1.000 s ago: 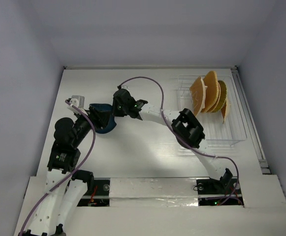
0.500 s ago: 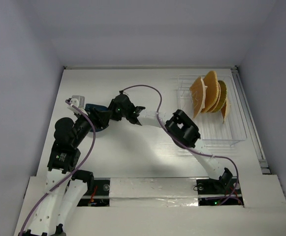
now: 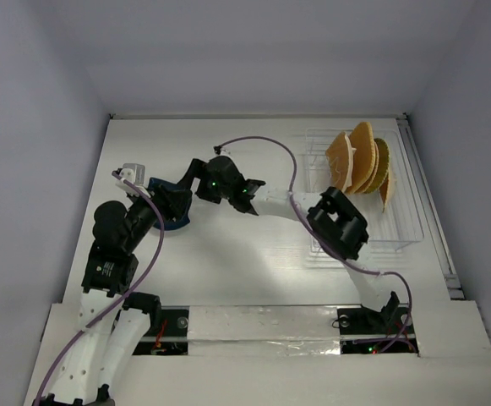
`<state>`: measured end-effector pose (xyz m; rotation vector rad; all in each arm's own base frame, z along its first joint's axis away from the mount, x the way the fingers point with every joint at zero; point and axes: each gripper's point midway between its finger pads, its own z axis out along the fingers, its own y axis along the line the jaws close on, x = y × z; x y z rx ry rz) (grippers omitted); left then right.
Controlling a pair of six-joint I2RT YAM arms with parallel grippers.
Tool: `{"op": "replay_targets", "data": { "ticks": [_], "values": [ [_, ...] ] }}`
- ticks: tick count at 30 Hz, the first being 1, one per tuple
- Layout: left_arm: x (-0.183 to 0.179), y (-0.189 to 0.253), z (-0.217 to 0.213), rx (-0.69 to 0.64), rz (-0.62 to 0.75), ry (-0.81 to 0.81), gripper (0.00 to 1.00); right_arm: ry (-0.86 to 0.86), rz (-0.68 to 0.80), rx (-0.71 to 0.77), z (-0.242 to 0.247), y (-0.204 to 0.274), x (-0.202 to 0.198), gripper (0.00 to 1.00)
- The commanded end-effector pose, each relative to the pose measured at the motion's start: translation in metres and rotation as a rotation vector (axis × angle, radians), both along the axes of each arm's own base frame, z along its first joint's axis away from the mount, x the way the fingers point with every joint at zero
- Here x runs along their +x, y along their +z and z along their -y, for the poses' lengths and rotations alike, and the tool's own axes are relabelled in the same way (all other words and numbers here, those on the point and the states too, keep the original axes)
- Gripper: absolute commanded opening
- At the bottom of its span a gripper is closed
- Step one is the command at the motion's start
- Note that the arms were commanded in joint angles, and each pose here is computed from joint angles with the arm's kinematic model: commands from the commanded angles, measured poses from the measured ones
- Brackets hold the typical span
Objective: Unload the plates from the dish rack
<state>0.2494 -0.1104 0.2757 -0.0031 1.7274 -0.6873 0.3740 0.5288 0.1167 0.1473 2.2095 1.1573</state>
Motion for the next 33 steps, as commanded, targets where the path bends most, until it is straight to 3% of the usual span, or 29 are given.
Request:
{"op": "replay_targets", "data": {
  "ticks": [1, 2, 3, 4, 5, 6, 7, 8, 11, 15, 18, 20, 21, 24, 33],
  "values": [
    [0.001, 0.030, 0.000, -0.021, 0.089, -0.003, 0.50, -0.106, 0.171, -0.030, 0.039, 0.063, 0.014, 0.94],
    [0.001, 0.029, 0.000, -0.020, 0.088, -0.002, 0.50, -0.129, 0.193, -0.048, 0.052, 0.069, 0.017, 0.87],
    [0.000, 0.030, 0.000, -0.019, 0.090, -0.004, 0.48, -0.152, 0.237, -0.037, 0.067, 0.101, 0.012, 0.48],
    [0.000, 0.030, 0.000, -0.019, 0.092, -0.008, 0.39, -0.211, 0.280, -0.084, 0.091, 0.109, 0.020, 0.14],
    [0.000, 0.030, 0.001, -0.019, 0.092, -0.013, 0.30, -0.238, 0.285, -0.143, 0.116, 0.101, 0.020, 0.00],
    [0.000, 0.029, 0.001, -0.019, 0.090, -0.013, 0.22, -0.255, 0.305, -0.185, 0.135, 0.106, 0.019, 0.00],
    [0.000, 0.029, 0.002, -0.019, 0.092, -0.016, 0.07, -0.298, 0.387, -0.219, 0.165, 0.140, 0.016, 0.00],
    [0.000, 0.030, 0.002, -0.020, 0.091, -0.016, 0.02, -0.340, 0.393, -0.295, 0.196, 0.133, 0.018, 0.00],
    [0.000, 0.028, 0.004, -0.021, 0.091, -0.030, 0.00, -0.463, 0.403, -0.485, 0.283, 0.146, 0.007, 0.00],
    [0.001, 0.027, 0.007, -0.026, 0.084, -0.045, 0.15, -0.593, 0.370, -0.616, 0.378, 0.154, -0.003, 0.01],
    [0.001, 0.025, 0.009, -0.025, 0.075, -0.055, 0.29, -0.735, 0.320, -0.773, 0.434, 0.147, -0.011, 0.10],
    [0.001, 0.024, 0.009, -0.022, 0.072, -0.062, 0.34, -0.791, 0.298, -0.855, 0.453, 0.142, -0.012, 0.38],
    [0.001, 0.024, 0.010, -0.021, 0.072, -0.066, 0.36, -0.825, 0.285, -0.893, 0.464, 0.140, -0.012, 0.57],
    [-0.001, 0.023, 0.013, -0.023, 0.070, -0.078, 0.41, -0.825, 0.259, -0.952, 0.469, 0.129, -0.008, 0.61],
    [-0.001, 0.022, 0.014, -0.019, 0.067, -0.086, 0.46, -0.860, 0.179, -1.071, 0.496, 0.107, 0.021, 0.58]
  ]
}}
